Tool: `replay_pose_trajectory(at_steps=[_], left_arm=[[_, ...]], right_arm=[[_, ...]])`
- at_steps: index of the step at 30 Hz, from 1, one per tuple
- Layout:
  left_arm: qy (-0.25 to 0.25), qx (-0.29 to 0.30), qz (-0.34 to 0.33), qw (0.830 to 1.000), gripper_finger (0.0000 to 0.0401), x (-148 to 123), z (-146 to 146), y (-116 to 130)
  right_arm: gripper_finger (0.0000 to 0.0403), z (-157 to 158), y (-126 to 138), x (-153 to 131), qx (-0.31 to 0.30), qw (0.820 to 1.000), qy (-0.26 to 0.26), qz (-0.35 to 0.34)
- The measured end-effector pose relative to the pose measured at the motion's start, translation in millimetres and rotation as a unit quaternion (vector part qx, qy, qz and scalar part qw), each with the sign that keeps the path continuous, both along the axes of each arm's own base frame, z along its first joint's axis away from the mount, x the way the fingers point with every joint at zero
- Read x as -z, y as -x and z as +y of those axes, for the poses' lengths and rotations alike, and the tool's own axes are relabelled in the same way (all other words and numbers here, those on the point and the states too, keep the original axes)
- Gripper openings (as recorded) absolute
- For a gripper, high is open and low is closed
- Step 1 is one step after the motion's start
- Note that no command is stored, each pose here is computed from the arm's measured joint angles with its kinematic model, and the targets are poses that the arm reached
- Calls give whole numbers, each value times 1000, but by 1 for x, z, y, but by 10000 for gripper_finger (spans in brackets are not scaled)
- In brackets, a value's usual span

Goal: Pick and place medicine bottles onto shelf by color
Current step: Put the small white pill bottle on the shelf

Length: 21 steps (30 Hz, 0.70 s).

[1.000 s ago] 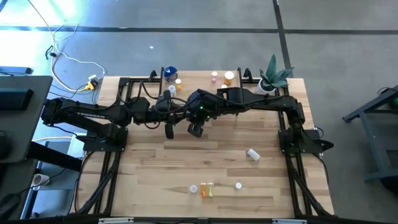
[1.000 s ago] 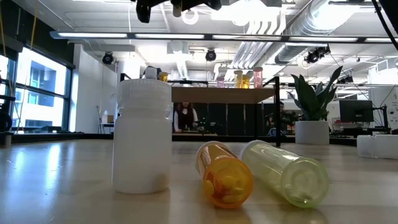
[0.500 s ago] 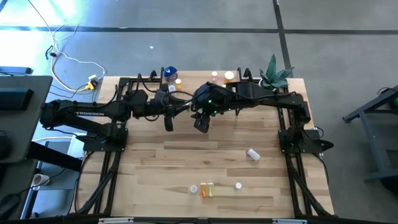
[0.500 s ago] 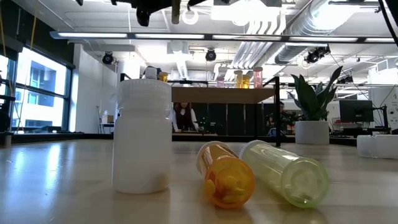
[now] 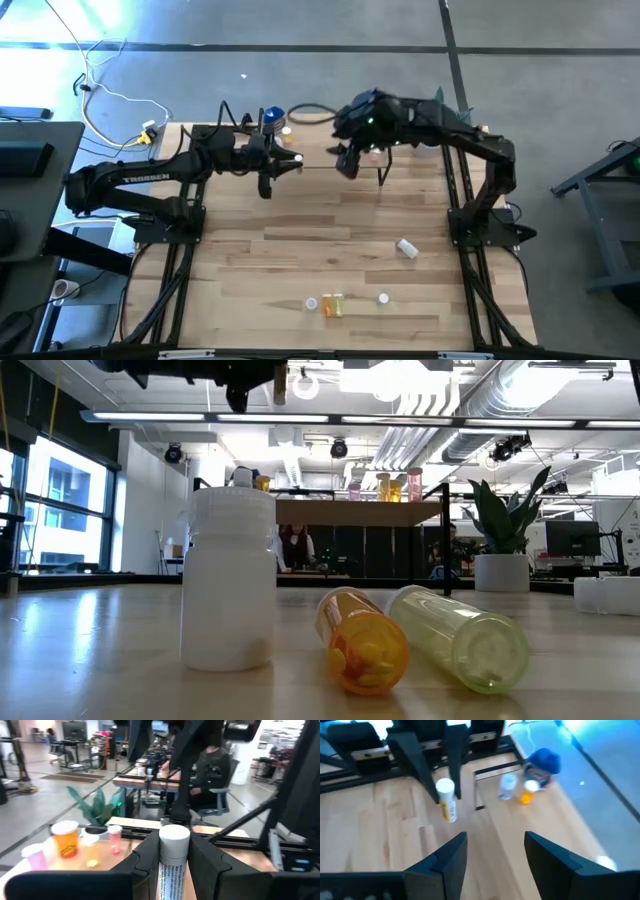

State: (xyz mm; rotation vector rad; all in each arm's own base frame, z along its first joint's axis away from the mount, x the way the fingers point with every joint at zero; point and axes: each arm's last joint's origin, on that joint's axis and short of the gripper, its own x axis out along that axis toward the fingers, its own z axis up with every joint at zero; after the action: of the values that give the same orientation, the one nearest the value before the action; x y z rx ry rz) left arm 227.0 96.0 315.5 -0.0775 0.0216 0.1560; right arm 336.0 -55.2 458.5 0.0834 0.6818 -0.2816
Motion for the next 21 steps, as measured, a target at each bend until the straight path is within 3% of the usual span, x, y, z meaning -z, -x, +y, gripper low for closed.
replay_pose_trajectory(at_steps=[7, 16, 21], left_arm=[[5, 11, 29, 1000, 74, 17, 11, -12], [6, -1, 33, 999, 74, 37, 23, -33], [20, -26, 9, 999, 74, 52, 23, -30]], right_arm=[[188, -19, 22, -11, 26, 1000, 12, -3], [188, -28, 30, -6, 33, 999, 12, 41], [188, -32, 32, -4, 33, 998, 15, 50]])
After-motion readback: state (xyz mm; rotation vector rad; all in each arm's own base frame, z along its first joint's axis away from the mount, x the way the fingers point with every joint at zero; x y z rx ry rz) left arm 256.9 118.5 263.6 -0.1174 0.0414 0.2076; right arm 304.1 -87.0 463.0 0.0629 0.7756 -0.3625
